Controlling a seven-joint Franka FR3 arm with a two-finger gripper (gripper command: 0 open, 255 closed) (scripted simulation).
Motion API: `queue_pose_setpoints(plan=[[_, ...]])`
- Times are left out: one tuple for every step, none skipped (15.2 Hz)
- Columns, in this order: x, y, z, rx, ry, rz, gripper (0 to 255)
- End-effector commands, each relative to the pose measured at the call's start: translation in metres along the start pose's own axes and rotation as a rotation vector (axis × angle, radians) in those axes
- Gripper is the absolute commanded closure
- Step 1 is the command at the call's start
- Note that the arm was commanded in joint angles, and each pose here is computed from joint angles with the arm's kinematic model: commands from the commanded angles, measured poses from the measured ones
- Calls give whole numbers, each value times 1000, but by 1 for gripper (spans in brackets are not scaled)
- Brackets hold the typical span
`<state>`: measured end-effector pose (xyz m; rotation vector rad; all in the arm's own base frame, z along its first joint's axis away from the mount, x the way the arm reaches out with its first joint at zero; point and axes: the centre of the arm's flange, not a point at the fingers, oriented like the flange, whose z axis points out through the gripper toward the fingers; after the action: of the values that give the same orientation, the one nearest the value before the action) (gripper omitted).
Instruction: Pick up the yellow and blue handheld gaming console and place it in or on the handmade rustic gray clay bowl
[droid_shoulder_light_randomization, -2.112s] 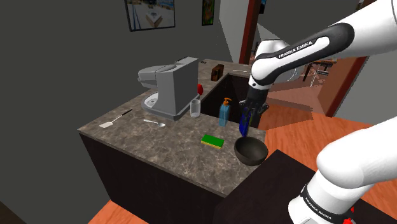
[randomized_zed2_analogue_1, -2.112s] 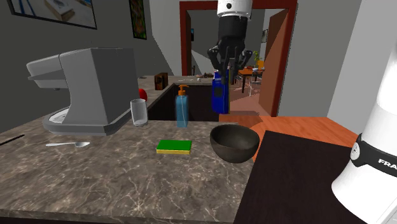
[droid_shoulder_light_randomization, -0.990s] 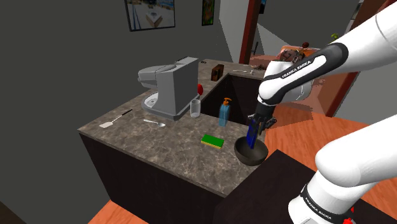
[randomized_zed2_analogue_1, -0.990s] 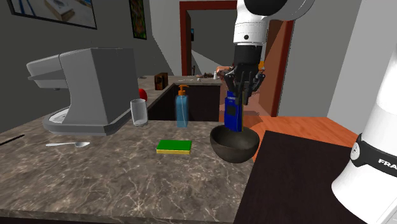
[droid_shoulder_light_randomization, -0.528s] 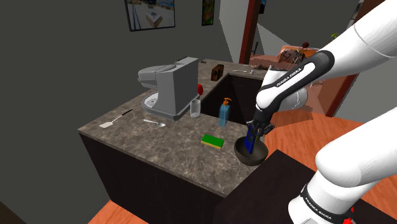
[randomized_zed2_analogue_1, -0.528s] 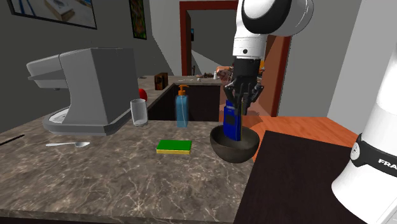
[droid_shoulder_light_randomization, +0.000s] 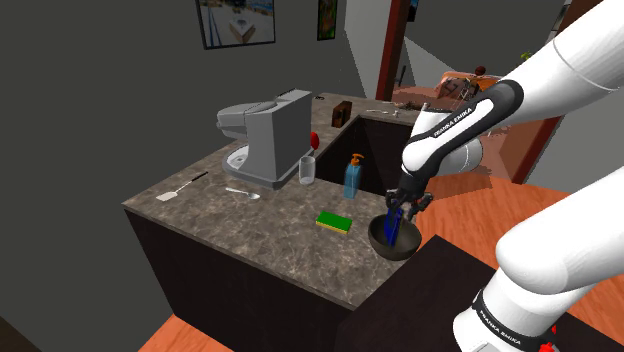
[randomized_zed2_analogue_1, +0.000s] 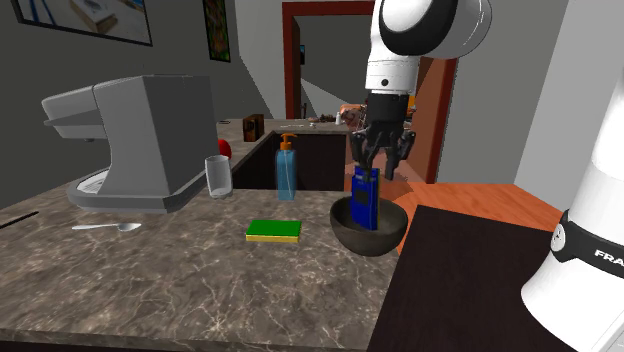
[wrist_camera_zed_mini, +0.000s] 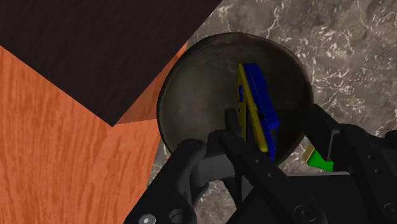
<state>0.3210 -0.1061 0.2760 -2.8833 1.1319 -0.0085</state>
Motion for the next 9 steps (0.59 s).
queue_pose_setpoints(plan=[[0, 0, 0, 0, 0, 0, 0], [0, 0, 0, 0, 0, 0, 0], [0, 0, 0, 0, 0, 0, 0], [0, 0, 0, 0, 0, 0, 0], [0, 0, 0, 0, 0, 0, 0], [0, 0, -13, 0, 0, 0, 0], [0, 0, -26, 0, 0, 0, 0], [0, 0, -40, 0, 0, 0, 0], [0, 0, -50, 0, 0, 0, 0]])
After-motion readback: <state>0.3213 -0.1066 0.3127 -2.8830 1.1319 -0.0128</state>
